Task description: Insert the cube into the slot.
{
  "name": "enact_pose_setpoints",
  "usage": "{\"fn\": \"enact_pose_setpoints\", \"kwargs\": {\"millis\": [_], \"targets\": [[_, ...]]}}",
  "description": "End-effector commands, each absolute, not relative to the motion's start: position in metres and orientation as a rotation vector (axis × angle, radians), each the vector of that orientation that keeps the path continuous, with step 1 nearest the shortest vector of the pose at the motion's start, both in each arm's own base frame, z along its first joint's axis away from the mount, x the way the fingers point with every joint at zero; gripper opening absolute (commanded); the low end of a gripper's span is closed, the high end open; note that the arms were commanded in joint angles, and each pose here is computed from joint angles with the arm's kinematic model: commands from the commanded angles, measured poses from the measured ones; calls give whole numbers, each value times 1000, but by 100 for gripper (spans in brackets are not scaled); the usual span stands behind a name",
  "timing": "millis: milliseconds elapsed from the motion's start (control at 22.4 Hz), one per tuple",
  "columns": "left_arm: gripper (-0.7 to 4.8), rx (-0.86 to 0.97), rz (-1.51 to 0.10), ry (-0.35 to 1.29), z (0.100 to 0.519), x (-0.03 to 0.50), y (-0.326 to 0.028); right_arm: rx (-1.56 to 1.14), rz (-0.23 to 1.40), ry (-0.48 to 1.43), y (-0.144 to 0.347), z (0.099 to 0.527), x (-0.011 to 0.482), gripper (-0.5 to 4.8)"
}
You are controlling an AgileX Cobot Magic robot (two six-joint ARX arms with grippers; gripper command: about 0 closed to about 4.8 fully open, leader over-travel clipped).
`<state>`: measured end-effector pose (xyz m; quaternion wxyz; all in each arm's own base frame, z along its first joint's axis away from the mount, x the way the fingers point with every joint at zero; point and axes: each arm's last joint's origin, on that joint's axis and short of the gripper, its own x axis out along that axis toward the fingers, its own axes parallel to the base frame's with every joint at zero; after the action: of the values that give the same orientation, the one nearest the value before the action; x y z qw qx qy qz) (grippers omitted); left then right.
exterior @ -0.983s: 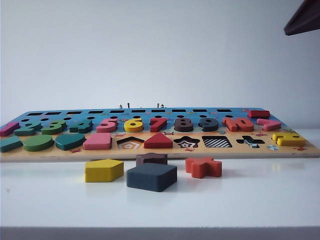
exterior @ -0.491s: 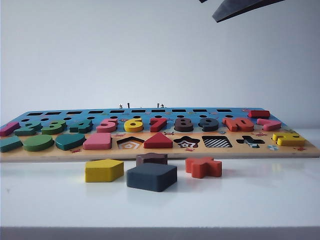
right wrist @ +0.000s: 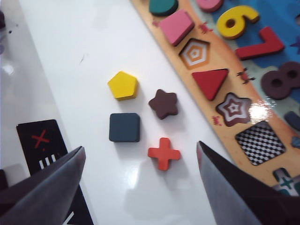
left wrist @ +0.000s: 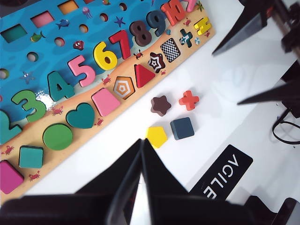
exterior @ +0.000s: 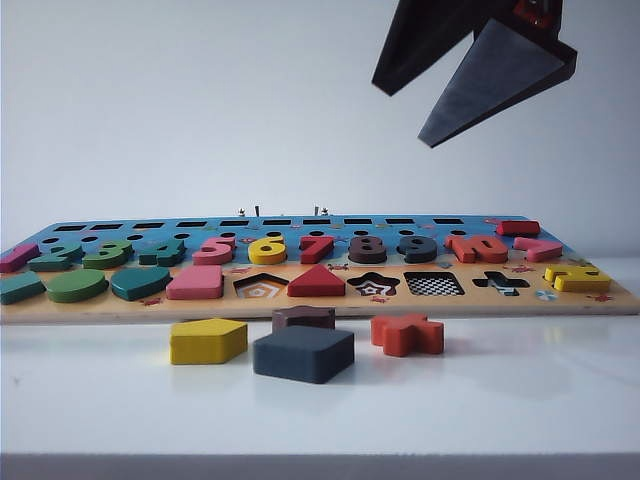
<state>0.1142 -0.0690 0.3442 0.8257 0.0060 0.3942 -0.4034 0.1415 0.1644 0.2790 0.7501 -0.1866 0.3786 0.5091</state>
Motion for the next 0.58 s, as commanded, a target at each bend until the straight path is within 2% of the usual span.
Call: {"fn": "enact_pose_setpoints", "kwargs": {"millis": [45,179,357,581], "targets": [[17,8,-863,815,347,115,-69,-458,1165,822,175,275,139,408],[17,7,-863,816,347,115,-69,-509,1196,840,190,266,135,395],[17,7,-863,814,347,115,-69,-581,1138,840,210,252,133,376],[17,8,-864,811,348,115,-69,-512,1093,869,223,246,132,362]]}}
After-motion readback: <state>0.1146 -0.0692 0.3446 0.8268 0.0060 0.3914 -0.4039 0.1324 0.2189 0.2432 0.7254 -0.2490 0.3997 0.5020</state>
